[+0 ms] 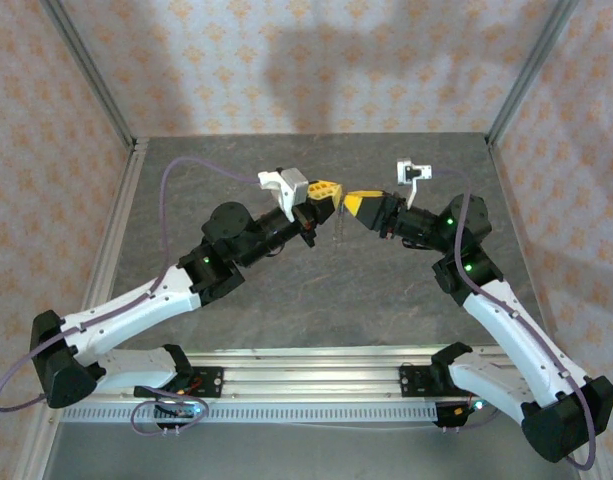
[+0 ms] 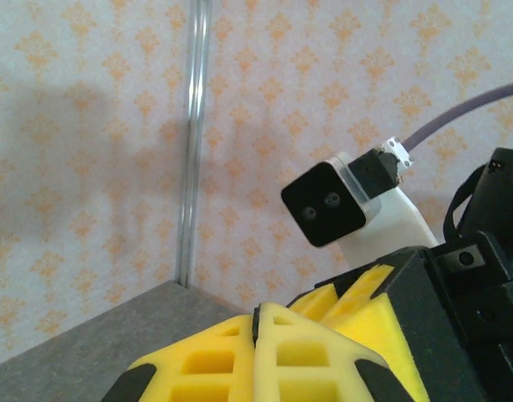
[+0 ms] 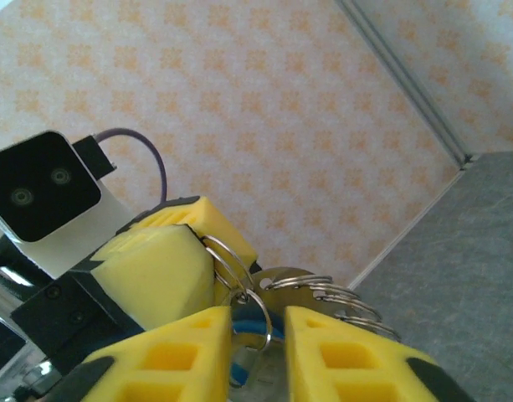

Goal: Put the keys on the keyring

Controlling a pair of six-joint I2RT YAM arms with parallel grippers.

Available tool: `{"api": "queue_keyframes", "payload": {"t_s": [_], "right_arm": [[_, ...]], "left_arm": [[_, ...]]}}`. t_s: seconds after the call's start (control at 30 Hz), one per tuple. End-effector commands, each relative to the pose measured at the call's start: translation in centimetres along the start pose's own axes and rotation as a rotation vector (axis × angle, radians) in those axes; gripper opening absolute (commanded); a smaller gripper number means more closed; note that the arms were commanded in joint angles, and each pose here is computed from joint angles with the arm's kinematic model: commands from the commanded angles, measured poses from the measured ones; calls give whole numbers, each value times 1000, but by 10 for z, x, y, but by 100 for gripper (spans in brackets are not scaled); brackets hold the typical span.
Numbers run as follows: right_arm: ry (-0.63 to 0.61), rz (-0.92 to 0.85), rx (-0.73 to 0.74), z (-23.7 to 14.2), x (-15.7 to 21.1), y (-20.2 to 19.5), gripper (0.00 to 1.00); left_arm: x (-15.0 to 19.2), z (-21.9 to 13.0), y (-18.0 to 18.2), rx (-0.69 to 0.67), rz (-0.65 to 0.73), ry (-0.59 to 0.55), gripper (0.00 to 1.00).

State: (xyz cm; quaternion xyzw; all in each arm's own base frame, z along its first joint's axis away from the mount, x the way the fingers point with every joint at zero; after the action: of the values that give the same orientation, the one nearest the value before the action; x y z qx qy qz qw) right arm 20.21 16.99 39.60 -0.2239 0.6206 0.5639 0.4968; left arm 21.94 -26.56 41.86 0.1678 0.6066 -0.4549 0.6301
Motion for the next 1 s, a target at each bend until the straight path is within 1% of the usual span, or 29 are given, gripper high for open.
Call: {"api": "queue_keyframes", "payload": {"t_s": [0.0, 0.1, 0.2, 0.37, 0.5, 0.6, 0.8, 0.97], "right_arm": [[-52, -36, 52, -9, -13, 5, 31], [-107, -36, 97, -21, -21, 5, 37], [-166, -29, 140, -31, -28, 4, 37], [-244, 15, 232, -34, -34, -8, 40], [-277, 65, 297, -31, -30, -28, 42], [-288, 94, 316, -28, -26, -39, 42], [-307, 121, 323, -25, -21, -48, 42], [-328, 140, 327, -25, -21, -51, 42]], "left_arm": [[-20, -3, 6, -20, -101, -144, 0], [-20, -4, 18, -33, -173, -171, 0], [-21, -6, 30, -33, -248, -191, 0], [-19, -4, 44, -17, -329, -183, 0], [-16, -1, 53, 7, -384, -170, 0], [-13, 4, 58, 17, -443, -155, 0], [-2, 15, 77, 49, -578, -155, 0], [6, 25, 88, 79, -656, -149, 0]]}}
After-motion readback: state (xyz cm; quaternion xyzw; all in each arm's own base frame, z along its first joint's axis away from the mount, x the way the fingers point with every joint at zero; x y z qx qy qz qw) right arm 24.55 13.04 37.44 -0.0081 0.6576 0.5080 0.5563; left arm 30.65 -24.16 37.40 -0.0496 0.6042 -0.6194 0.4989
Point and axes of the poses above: each hand's point on the last joint's axis, 136 mm out from that joint toward the fingers, its own z axis out along the fingers, its own y axis along the line the jaws close on, x = y × z, the point moved 7 cm from there along -z, back along the fingers, and after that the axes turned 12 degrees about -z, right-handed, at the moved point
